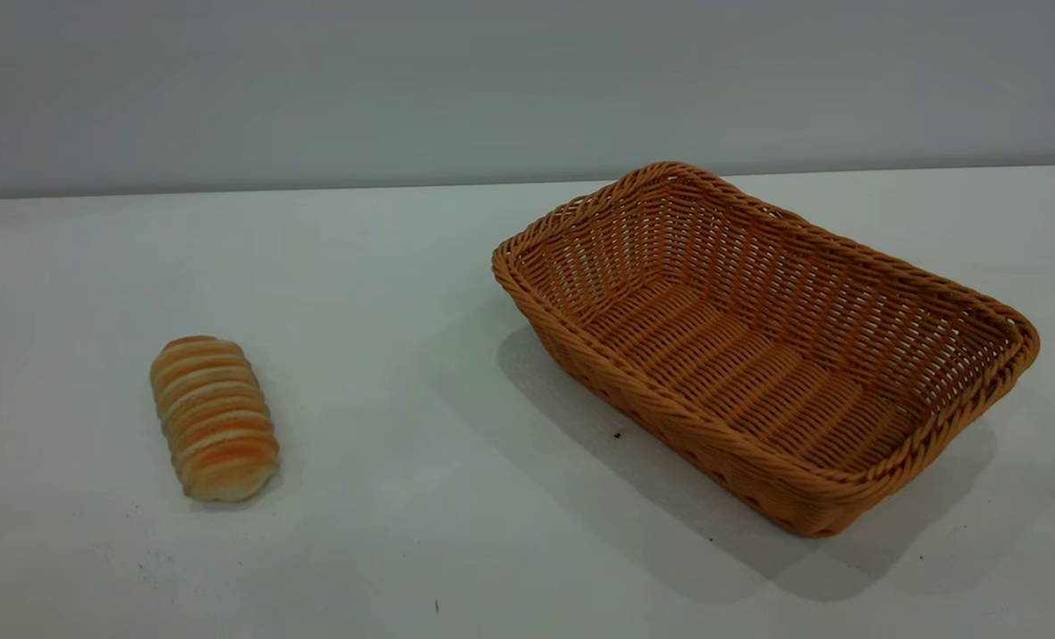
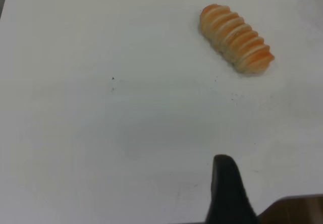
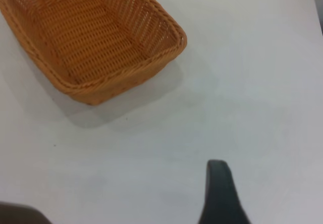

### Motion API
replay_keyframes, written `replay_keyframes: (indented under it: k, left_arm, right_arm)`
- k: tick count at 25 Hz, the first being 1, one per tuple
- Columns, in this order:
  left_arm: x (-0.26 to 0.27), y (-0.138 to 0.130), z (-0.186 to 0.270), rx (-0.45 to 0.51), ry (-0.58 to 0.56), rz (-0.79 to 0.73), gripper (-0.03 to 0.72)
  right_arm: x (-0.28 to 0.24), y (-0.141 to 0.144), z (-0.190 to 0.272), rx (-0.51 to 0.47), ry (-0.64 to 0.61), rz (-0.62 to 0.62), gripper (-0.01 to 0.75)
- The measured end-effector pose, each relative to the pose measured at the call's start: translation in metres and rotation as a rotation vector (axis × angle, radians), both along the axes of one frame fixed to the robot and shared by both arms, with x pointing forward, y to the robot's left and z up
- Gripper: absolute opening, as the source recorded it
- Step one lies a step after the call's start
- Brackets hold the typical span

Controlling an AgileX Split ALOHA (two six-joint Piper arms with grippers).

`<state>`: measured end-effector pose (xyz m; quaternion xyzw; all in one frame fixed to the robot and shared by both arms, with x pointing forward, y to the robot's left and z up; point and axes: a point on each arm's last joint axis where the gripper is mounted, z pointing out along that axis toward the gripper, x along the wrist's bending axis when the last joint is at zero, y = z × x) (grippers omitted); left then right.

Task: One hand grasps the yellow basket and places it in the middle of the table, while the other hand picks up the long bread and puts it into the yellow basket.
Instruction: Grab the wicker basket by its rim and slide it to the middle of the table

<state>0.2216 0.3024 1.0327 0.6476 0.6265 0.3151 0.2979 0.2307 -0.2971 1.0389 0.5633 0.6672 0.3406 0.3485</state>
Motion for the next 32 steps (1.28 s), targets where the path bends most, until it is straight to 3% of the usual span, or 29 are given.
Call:
replay_keyframes:
  k: [32]
  left_arm:
    - [0.0000, 0.0000, 0.0000, 0.001, 0.000, -0.001, 0.513]
  right_arm:
    - [0.0000, 0.0000, 0.0000, 0.000, 0.000, 0.000, 0.532]
